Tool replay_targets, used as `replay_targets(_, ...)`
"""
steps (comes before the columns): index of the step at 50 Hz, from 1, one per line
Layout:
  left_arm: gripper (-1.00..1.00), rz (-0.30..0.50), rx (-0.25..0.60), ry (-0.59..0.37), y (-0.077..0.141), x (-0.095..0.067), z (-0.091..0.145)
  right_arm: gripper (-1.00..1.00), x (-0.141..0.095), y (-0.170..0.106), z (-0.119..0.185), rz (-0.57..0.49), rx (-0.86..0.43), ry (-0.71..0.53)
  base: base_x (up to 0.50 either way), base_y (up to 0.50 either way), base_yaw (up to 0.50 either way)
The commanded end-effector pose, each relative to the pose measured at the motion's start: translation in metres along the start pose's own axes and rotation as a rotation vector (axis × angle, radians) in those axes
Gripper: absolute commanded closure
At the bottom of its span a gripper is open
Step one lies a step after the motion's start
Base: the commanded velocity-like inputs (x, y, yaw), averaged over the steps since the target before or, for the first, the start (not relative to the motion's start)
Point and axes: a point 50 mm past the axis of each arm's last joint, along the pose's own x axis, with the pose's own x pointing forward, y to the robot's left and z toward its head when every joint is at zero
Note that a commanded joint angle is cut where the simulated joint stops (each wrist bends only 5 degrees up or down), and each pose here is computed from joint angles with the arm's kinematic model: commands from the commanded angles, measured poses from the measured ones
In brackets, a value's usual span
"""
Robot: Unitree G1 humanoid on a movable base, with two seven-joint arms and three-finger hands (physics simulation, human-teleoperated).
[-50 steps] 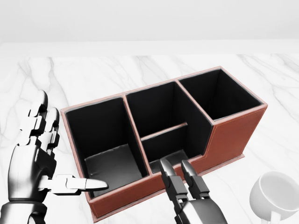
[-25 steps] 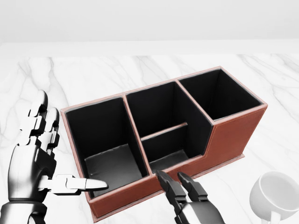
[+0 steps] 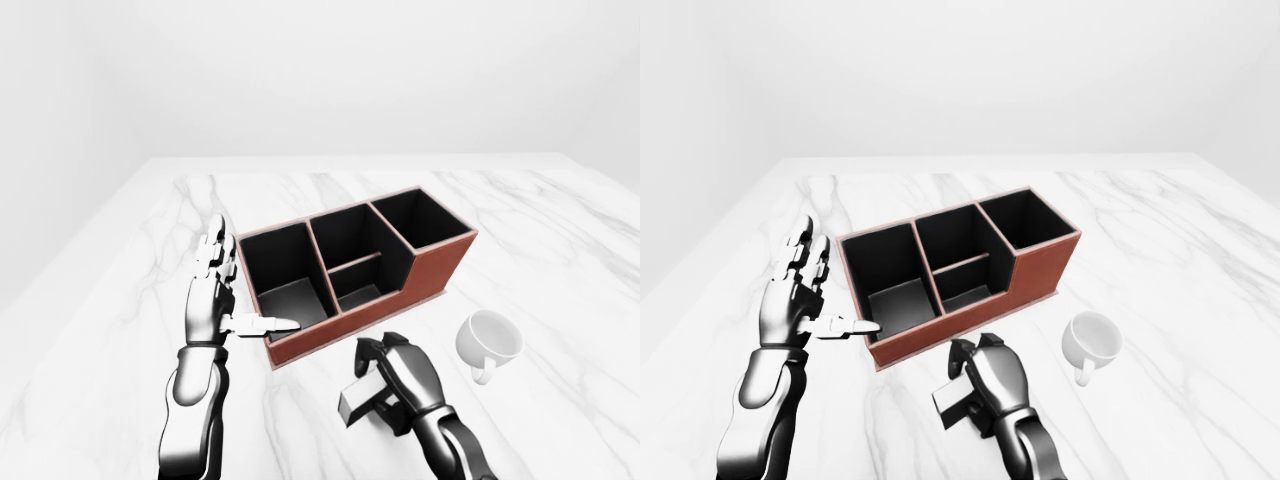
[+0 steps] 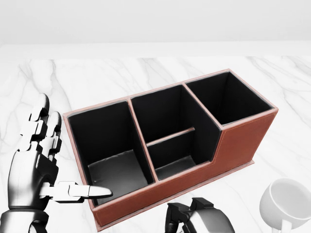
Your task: Pick up the book and place it in the front compartment of the caddy.
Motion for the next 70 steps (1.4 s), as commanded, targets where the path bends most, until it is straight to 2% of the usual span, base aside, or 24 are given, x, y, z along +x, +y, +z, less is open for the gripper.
replay_targets(1, -1.0, 0.0, 0.0, -0.001, 0.0, 0.0, 0.0, 1.0, -0.003, -0.002, 0.004, -0.009, 0.037, -0.008, 0.0, 0.0, 0.0)
replay_targets(37, -1.0, 0.006, -0.001, -0.002, 0.002, 0.0, 0.0, 1.0, -0.006, -0.06, 0.019, -0.132, -0.029, -0.057, 0.0, 0.0, 0.0)
replay_targets(52, -1.0, 0.007, -0.001, 0.004, 0.002, 0.001, -0.001, 1.0, -0.006, -0.08, 0.037, -0.154, -0.066, -0.108, 0.0, 0.0, 0.0)
replay_targets(70, -1.0, 0.008, -0.001, 0.009, 0.002, 0.001, -0.002, 1.0, 0.005, -0.108, 0.047, -0.193, -0.095, -0.128, 0.0, 0.0, 0.0)
